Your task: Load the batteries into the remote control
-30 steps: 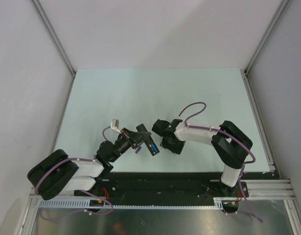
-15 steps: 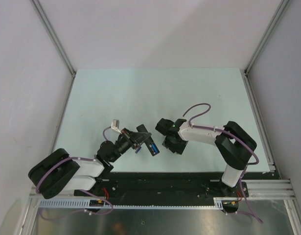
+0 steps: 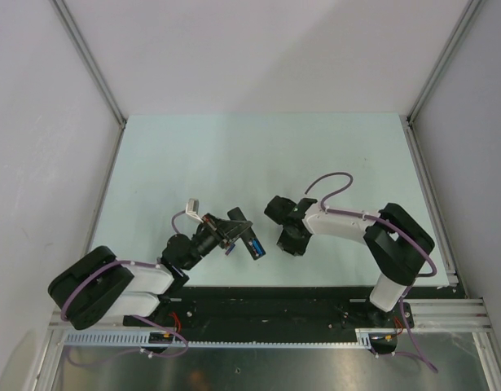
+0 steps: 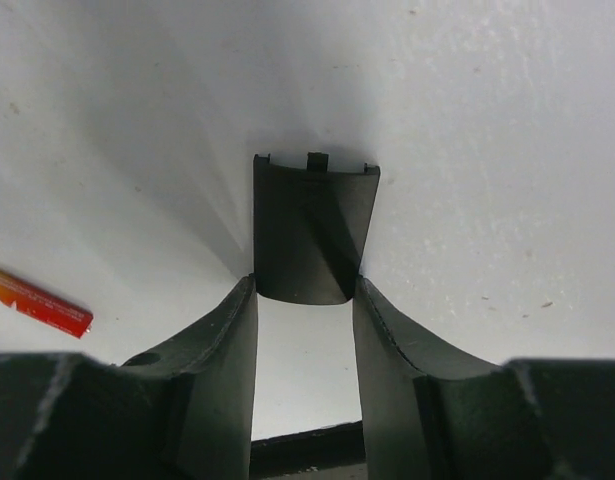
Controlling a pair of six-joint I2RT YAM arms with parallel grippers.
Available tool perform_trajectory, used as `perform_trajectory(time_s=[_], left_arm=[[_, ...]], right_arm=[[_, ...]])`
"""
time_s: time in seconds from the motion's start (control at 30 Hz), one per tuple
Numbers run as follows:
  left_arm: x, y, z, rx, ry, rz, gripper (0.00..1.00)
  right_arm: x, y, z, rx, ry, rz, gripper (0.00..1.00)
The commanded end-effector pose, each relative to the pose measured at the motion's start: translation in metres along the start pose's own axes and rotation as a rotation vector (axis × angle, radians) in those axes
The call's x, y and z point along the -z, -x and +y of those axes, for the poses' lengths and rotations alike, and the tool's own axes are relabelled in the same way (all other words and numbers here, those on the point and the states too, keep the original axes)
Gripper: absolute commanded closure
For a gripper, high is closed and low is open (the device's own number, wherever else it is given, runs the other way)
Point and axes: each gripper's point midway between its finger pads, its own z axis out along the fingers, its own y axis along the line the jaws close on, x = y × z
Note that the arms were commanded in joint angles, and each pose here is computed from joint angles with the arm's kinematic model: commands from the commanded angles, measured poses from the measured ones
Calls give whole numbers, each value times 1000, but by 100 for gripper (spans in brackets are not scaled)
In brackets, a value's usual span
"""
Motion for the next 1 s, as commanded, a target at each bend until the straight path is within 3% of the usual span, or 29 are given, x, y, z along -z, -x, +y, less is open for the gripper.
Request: perform_trajectory(time_s=[0.0, 0.07, 0.27, 0.37, 0.4, 0.5, 0.6, 0.97], left_arm=[[22, 11, -63, -26, -289, -58, 100], [21, 10, -62, -26, -286, -49, 100], [19, 6, -54, -27, -262, -34, 100], [18, 4, -51, -29, -250, -30, 100], [18, 4, -50, -29, -249, -29, 100], [18, 3, -49, -29, -245, -25, 100], [11, 4, -58, -33, -273, -26, 100], [8, 2, -58, -22, -271, -9, 100]], right_arm=[[-34, -1, -34, 207, -87, 6, 77], [-33, 1, -38, 356, -75, 25, 77], [-30, 8, -55, 526, -47, 86, 75], [-25, 14, -54, 572, -20, 76, 65], [-24, 16, -51, 575, -8, 68, 56], [-22, 21, -46, 559, 15, 51, 42], [-26, 22, -46, 522, -6, 43, 36], [-40, 7, -34, 338, -85, 35, 40]])
